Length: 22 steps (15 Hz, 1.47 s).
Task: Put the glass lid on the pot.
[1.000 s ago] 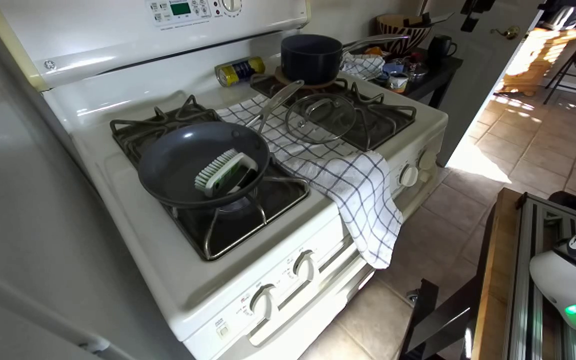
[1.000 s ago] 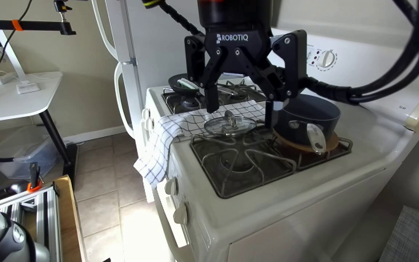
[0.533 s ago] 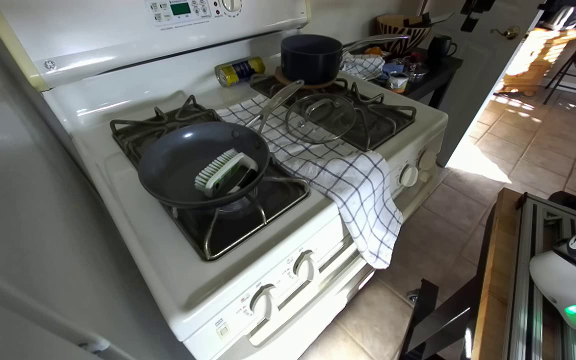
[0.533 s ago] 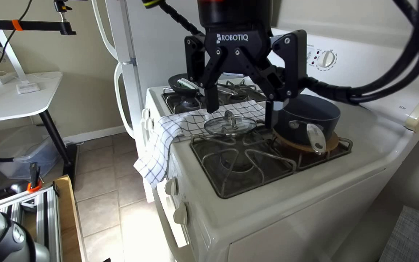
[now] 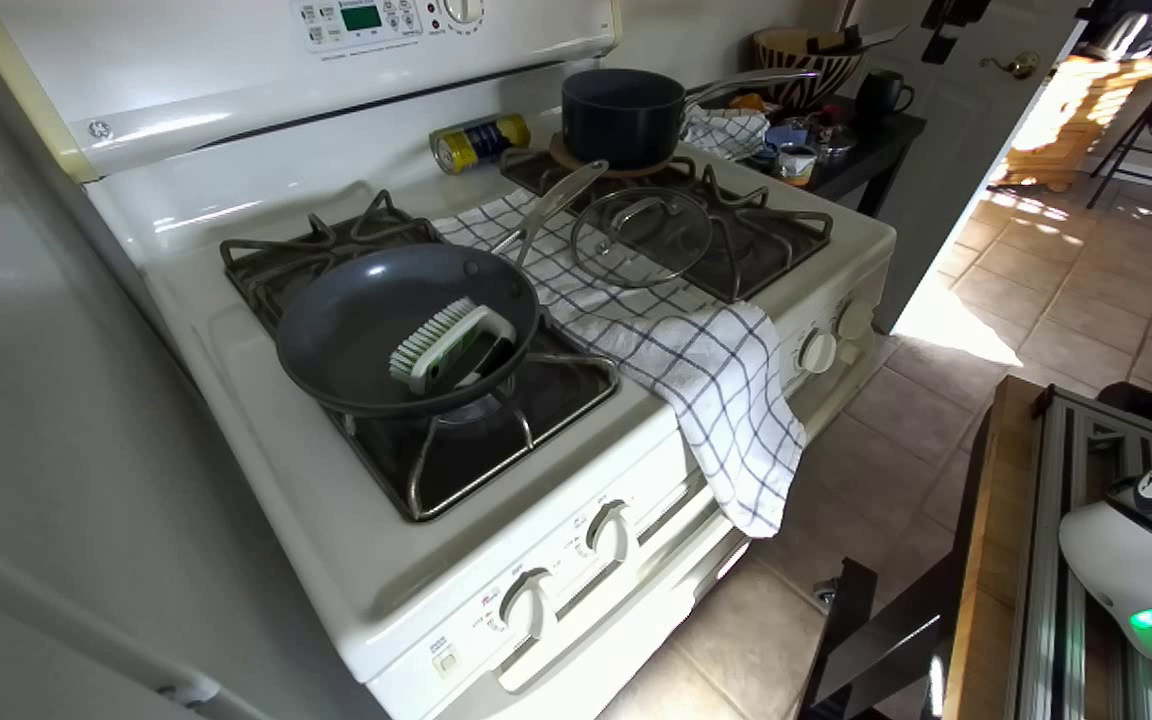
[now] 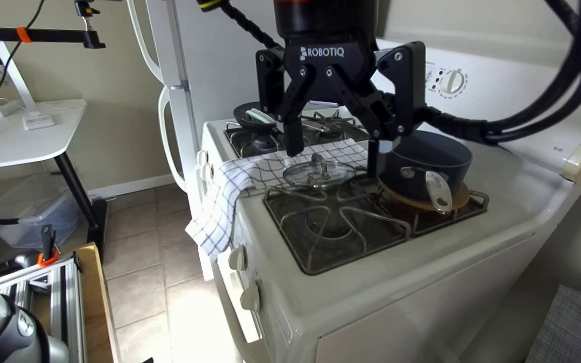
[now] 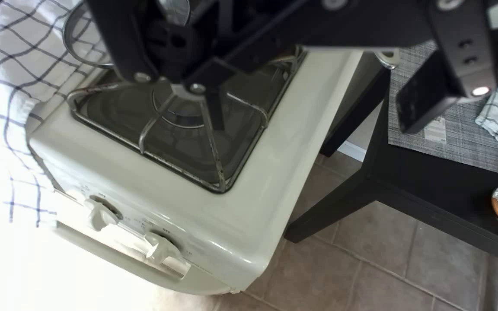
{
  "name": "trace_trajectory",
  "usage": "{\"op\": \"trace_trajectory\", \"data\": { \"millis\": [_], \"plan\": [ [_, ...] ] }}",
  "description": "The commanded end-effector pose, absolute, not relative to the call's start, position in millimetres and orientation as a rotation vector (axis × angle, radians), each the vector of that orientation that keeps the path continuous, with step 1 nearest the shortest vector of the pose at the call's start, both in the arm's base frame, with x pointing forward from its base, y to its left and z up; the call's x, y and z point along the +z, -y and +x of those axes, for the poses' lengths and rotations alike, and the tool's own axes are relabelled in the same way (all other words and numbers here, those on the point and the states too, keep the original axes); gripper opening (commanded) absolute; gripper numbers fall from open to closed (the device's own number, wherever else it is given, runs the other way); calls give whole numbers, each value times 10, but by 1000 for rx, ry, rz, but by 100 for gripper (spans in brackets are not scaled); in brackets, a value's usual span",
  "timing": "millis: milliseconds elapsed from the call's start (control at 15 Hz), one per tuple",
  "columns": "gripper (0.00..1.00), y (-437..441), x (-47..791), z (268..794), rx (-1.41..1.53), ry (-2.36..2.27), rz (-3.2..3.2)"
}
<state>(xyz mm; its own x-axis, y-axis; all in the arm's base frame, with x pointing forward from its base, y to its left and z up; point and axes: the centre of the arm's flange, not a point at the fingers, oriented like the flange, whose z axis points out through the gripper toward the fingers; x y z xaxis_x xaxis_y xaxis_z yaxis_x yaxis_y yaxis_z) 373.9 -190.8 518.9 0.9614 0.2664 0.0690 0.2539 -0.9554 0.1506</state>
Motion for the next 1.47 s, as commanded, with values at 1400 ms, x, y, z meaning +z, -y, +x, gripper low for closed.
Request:
{"op": "trace_trajectory", "data": {
  "millis": [1400],
  "plan": [
    [100,470,4399,5247,-71,-1476,2578]
  ]
}}
